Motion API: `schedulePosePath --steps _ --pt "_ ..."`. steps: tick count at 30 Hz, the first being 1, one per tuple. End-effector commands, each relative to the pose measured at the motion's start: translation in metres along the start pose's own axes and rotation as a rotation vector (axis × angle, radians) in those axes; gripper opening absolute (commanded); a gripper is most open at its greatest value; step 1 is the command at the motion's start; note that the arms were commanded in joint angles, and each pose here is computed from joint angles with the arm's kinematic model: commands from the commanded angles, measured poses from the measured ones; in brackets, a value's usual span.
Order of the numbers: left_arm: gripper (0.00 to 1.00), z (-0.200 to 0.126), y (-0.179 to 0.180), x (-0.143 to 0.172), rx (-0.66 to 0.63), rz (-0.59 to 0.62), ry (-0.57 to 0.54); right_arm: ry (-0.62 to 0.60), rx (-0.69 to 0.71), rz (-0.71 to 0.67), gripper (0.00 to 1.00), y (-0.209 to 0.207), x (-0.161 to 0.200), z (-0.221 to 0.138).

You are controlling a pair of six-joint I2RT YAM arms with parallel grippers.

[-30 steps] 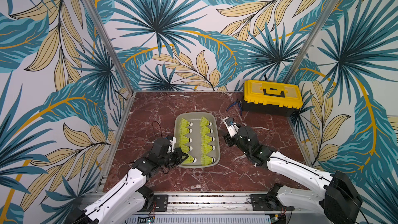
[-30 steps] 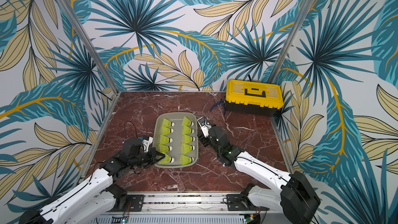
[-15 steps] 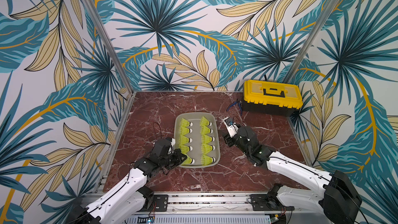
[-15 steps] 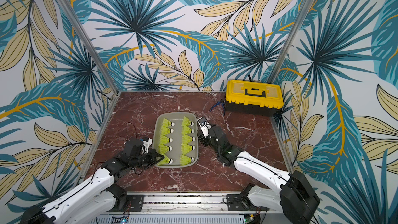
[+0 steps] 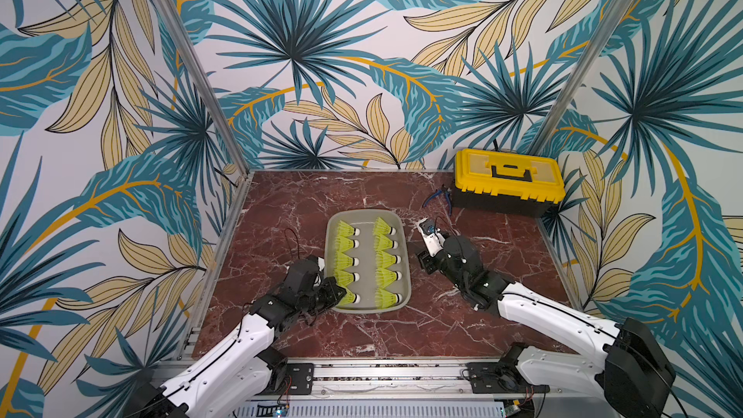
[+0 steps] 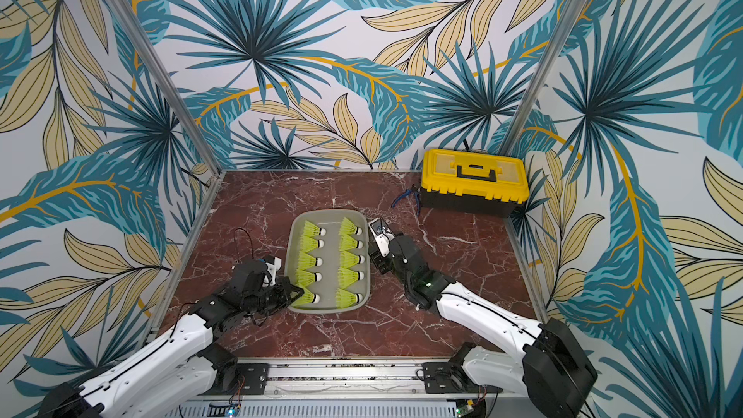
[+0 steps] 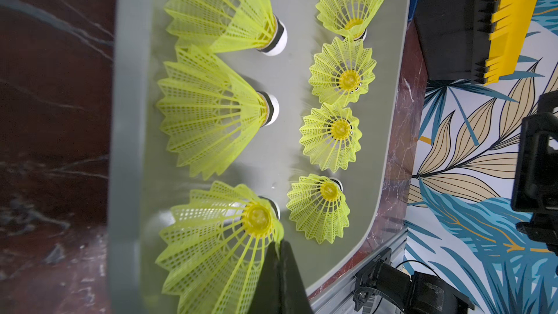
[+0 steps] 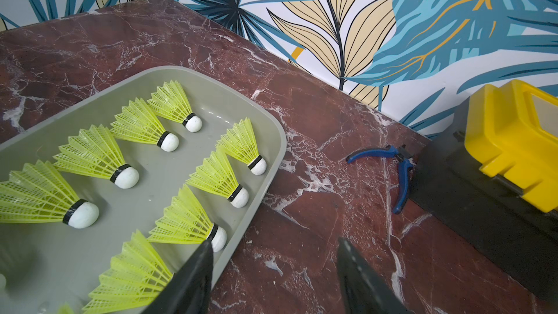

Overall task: Put the shuttlecocks into the storage box
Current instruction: Place the shuttlecock in the storage box.

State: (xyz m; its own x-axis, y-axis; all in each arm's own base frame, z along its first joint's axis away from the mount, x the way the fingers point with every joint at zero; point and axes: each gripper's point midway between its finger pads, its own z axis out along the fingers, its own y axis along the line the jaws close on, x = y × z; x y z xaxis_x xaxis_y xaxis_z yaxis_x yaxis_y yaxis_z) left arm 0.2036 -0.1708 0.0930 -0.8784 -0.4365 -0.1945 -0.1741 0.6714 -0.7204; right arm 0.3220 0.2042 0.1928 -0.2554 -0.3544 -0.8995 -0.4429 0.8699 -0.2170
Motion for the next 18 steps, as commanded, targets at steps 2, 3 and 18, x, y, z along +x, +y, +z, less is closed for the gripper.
schedulePosePath --steps 2,3,18 --pt "0.0 0.004 0.02 0.006 -0.055 -0.007 0.001 0.031 0.003 0.006 0.65 0.002 0.013 0.003" --pt "0.0 0.004 0.021 0.006 -0.056 -0.007 -0.001 0.032 0.003 0.006 0.65 0.002 0.014 0.003" --pt "0.0 0.002 0.03 0.0 -0.11 -0.015 -0.039 0.035 0.018 0.006 0.65 -0.001 0.016 0.002"
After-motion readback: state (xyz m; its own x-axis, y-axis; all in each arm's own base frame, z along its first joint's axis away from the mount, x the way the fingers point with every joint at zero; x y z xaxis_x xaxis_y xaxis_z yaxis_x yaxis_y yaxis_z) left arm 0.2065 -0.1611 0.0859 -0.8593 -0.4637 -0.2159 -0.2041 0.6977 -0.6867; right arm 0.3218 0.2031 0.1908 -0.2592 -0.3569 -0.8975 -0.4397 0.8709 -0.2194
